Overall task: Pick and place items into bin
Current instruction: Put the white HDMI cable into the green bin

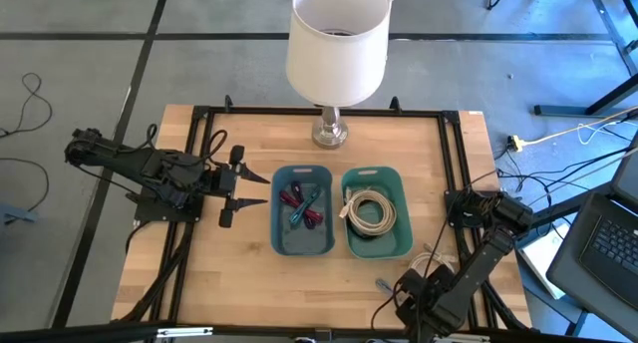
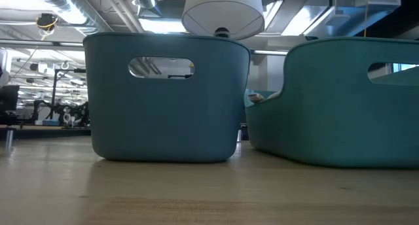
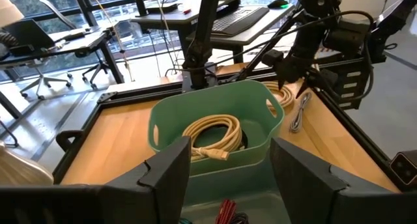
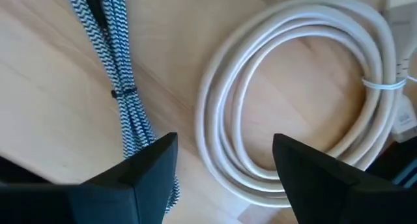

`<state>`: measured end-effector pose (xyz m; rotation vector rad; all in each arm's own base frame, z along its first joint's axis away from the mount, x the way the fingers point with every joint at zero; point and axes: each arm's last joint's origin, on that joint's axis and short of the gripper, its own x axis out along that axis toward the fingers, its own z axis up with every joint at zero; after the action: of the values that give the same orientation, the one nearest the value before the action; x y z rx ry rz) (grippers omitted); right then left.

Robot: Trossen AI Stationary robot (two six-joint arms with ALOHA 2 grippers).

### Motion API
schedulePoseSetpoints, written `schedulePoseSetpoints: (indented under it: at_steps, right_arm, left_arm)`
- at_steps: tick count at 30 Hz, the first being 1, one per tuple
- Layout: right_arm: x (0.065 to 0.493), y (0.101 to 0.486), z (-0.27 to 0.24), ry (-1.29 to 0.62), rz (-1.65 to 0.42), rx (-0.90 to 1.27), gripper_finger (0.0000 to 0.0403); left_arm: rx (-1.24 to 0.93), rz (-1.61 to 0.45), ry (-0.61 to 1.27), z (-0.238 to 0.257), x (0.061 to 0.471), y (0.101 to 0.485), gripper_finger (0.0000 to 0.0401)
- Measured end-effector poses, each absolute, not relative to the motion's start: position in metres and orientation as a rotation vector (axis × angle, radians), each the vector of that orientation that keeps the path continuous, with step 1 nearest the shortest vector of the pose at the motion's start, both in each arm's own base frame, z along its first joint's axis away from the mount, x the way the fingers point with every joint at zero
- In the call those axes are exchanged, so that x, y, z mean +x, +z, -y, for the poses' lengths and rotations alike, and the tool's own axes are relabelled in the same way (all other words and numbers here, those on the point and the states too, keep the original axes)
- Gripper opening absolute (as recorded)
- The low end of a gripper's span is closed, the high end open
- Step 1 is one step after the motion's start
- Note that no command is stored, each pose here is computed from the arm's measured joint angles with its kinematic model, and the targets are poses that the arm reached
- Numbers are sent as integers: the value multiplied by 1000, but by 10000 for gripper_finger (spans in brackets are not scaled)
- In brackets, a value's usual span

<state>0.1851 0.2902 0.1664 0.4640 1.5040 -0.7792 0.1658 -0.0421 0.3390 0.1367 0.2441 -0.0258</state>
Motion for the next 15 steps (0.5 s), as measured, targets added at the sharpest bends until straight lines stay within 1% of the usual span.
schedulePoseSetpoints:
  at_steps: [6, 15]
  right_arm:
    - [184, 167, -289, -793, -1496, 447, 254]
    - [188, 165, -290, -784, -1414, 466, 254]
  left_arm:
    - [137, -244, -27, 42, 166, 339, 205]
    - [137, -244, -27, 42, 166, 339, 205]
